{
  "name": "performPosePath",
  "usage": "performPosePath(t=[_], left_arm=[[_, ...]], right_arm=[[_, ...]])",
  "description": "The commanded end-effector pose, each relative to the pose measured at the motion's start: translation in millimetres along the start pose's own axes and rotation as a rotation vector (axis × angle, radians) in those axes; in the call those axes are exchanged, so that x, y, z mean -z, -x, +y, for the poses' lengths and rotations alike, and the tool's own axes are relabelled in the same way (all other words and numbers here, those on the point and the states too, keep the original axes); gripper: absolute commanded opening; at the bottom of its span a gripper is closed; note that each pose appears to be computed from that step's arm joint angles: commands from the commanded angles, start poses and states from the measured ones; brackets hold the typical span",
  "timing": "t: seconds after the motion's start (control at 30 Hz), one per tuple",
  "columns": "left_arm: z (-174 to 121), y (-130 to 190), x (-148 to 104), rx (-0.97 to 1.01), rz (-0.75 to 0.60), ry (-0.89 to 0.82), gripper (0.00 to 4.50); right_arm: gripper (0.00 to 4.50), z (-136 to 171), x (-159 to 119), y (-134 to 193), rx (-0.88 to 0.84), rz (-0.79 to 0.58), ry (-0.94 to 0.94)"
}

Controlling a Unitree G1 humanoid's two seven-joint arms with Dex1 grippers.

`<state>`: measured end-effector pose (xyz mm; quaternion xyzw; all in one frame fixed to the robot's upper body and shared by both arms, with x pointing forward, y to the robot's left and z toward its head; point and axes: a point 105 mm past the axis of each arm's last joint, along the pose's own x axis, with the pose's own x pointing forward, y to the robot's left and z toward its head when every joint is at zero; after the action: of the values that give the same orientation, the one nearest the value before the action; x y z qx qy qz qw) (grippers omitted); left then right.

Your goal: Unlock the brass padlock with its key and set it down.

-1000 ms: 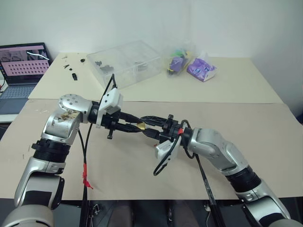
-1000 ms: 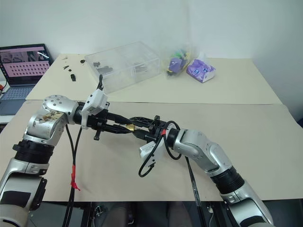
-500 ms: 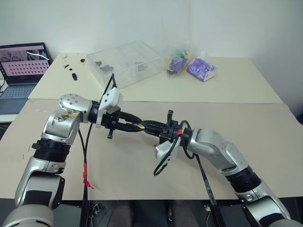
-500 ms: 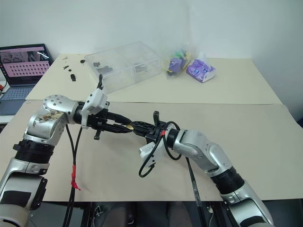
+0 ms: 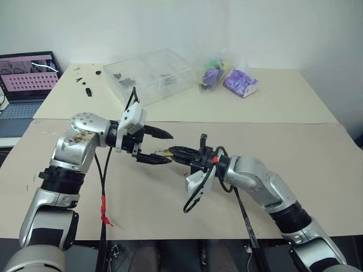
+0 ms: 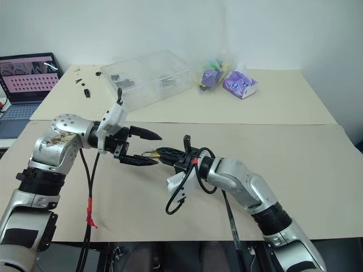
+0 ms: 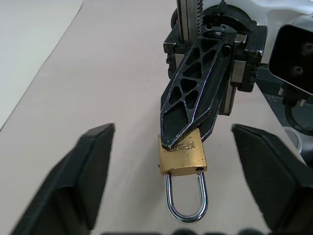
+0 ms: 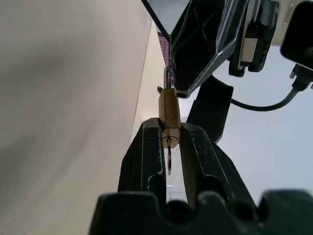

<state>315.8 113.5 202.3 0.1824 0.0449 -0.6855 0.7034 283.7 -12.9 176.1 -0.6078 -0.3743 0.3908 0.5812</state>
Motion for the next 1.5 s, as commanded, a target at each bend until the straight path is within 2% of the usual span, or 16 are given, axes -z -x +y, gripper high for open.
performPosePath(t=[0.03,0.2,0.33,0.37,0.4,0.53,0.57,0.6,0.77,1.13,1.5], left_arm=[[-0.1,11.7,-21.9,-0.027,-0.026,-0.047,4.44],[15.0,34.1,-46.2,-0.131,-0.169,0.057,4.44],[19.9,42.9,-26.9,-0.188,-0.076,0.060,4.44],[19.0,43.3,-21.1,-0.188,-0.052,0.068,4.05],[17.9,43.8,-17.2,-0.187,-0.037,0.079,3.92],[16.6,42.7,-14.9,-0.182,-0.039,0.078,2.51],[16.3,42.2,-14.9,-0.179,-0.040,0.077,2.32],[16.1,41.8,-15.0,-0.176,-0.044,0.077,1.83],[21.2,37.0,-13.1,-0.179,-0.031,0.057,0.07],[20.8,13.1,-24.1,-0.089,-0.066,0.032,0.07],[20.9,13.3,-21.4,-0.080,-0.060,0.040,0.07]], right_arm=[[0.11,-10.8,-1.7,1.5,0.045,-0.003,-0.008],[0.11,-11.4,8.5,3.9,0.056,0.041,-0.014],[0.11,-14.9,17.6,8.0,0.072,0.084,-0.023],[0.11,-16.7,20.5,9.6,0.081,0.100,-0.026],[0.11,-18.7,22.6,11.0,0.089,0.113,-0.028],[0.11,-23.2,26.3,14.0,0.110,0.145,-0.034],[0.11,-24.1,26.3,14.5,0.113,0.148,-0.035],[0.11,-24.7,26.0,14.8,0.115,0.150,-0.036],[0.11,-25.3,19.1,15.3,0.115,0.136,-0.034],[0.11,-25.9,15.2,12.2,0.113,0.127,-0.018],[0.11,-38.8,9.9,14.8,0.156,0.110,0.033]])
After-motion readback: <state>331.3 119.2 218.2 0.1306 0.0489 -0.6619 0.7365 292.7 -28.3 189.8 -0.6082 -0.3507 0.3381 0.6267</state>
